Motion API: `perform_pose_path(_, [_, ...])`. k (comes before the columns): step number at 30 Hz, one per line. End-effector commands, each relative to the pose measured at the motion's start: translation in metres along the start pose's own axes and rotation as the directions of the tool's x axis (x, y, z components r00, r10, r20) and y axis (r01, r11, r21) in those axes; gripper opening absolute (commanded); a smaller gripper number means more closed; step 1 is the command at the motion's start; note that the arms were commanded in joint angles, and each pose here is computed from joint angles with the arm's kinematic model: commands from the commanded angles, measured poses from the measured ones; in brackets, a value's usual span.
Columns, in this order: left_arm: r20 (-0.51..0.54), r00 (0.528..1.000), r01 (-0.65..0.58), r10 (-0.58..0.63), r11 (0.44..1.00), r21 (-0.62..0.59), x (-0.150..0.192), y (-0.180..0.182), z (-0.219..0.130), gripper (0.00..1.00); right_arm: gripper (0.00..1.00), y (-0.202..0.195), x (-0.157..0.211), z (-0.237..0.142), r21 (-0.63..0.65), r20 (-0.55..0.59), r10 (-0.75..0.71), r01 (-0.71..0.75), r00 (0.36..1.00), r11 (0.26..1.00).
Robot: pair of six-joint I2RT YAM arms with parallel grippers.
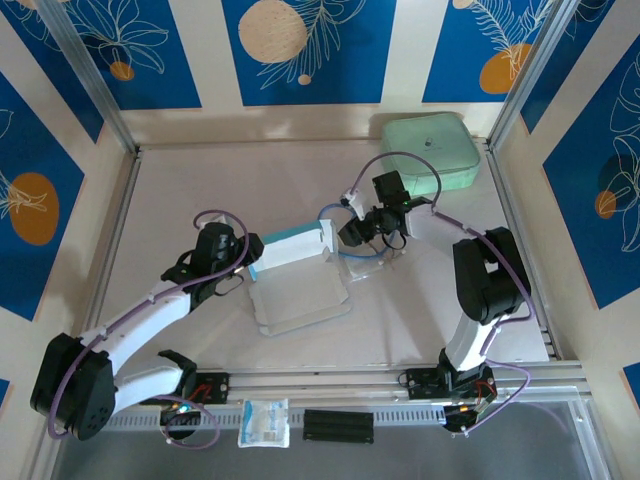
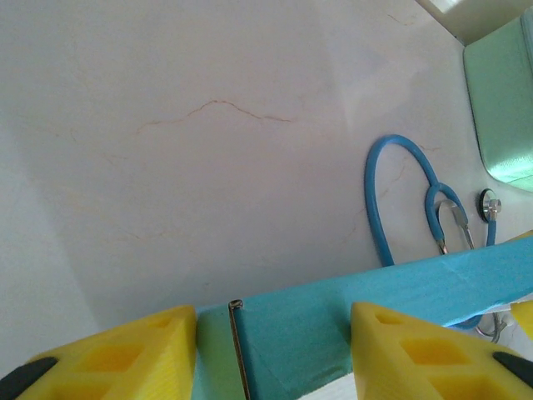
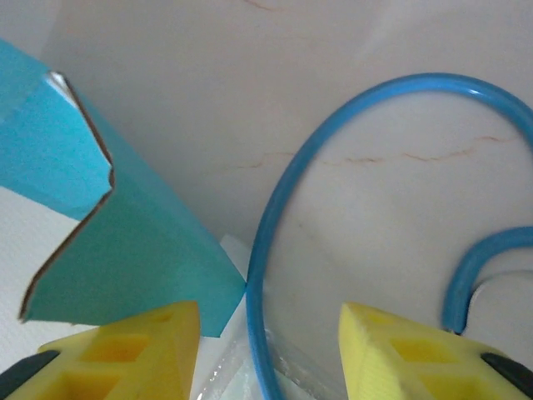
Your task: Fold the paper box
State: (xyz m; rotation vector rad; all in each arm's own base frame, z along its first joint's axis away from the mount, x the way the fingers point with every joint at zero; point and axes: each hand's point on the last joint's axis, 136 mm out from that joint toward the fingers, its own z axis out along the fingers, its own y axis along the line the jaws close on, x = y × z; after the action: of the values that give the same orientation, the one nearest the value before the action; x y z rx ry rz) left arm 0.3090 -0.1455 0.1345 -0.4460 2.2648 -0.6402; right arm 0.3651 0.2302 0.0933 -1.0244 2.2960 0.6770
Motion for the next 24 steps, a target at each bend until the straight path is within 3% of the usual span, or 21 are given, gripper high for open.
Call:
perform_pose_path(1, [-0.043, 0.999, -0.030, 0.029, 0.999, -0.032, 0.007, 0.008, -0.004, 0.49, 0.47, 0.022, -0.001, 0.001, -0.085, -0.013, -0.072, 0.071, 0.997, 0.994])
perform_pose_path(8, [-0.051, 0.998, -0.021, 0.020, 0.999, -0.024, 0.010, 0.008, -0.002, 0.49, 0.45, 0.048, -0.004, -0.003, -0.183, -0.016, -0.093, 0.088, 0.996, 0.979])
perform_pose_path(12, [-0.057, 0.998, -0.008, 0.007, 1.000, -0.023, 0.011, 0.008, 0.000, 0.49, 0.39, 0.062, -0.008, -0.002, -0.231, -0.018, -0.118, 0.111, 0.993, 0.967])
perform_pose_path(15, [-0.062, 0.998, -0.001, 0.000, 1.000, -0.022, 0.013, 0.008, 0.001, 0.49, 0.31, 0.066, -0.013, 0.000, -0.244, -0.016, -0.124, 0.116, 0.992, 0.963])
perform_pose_path(24, [-0.078, 0.997, 0.007, -0.008, 1.000, -0.017, 0.017, 0.008, 0.003, 0.49, 0.26, 0.074, -0.024, 0.009, -0.231, 0.007, -0.167, 0.164, 0.986, 0.959])
